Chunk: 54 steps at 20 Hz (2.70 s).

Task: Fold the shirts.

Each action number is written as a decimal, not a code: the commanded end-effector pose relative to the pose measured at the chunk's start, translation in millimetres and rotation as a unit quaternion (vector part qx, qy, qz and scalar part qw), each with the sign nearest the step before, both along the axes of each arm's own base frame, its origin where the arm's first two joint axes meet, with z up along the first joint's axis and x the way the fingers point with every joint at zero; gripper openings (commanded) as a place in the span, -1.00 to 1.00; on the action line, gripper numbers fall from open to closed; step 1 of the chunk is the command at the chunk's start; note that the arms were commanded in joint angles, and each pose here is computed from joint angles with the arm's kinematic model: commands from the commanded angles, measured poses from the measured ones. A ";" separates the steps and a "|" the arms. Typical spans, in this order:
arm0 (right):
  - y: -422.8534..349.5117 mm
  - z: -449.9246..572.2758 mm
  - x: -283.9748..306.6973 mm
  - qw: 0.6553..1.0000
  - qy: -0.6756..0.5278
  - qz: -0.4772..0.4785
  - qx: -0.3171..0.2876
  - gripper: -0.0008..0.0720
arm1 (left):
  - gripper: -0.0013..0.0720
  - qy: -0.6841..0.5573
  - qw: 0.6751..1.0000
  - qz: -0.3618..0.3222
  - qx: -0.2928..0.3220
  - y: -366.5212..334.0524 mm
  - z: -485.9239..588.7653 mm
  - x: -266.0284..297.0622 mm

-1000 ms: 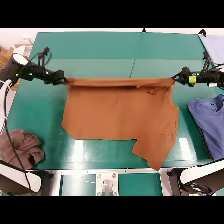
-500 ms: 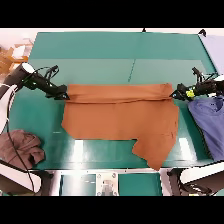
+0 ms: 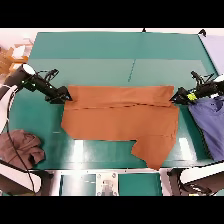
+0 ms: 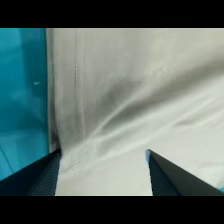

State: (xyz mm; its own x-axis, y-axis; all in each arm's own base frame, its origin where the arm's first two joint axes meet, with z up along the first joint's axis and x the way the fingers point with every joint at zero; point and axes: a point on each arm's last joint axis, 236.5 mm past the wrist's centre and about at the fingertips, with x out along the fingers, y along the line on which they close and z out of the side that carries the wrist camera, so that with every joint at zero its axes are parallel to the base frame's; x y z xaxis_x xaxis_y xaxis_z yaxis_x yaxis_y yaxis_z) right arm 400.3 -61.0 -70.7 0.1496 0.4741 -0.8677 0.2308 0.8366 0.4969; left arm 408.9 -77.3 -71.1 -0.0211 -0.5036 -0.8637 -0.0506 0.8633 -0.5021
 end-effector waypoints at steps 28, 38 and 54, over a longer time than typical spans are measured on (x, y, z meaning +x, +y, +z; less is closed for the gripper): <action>38.5 -8.8 -270.8 0.949 0.201 -0.234 -0.061 0.38 | -0.90 -0.075 0.968 0.230 -0.067 -75.2 -30.5 -181.3; 87.8 -40.3 -265.1 0.948 0.234 -0.215 0.035 0.05 | -0.90 -0.110 0.973 0.194 -0.058 -75.6 -15.3 -167.1; 91.8 -16.0 -252.2 0.971 0.218 -0.098 0.016 -0.07 | -0.90 -0.097 0.977 0.178 -0.058 -78.6 -17.3 -176.0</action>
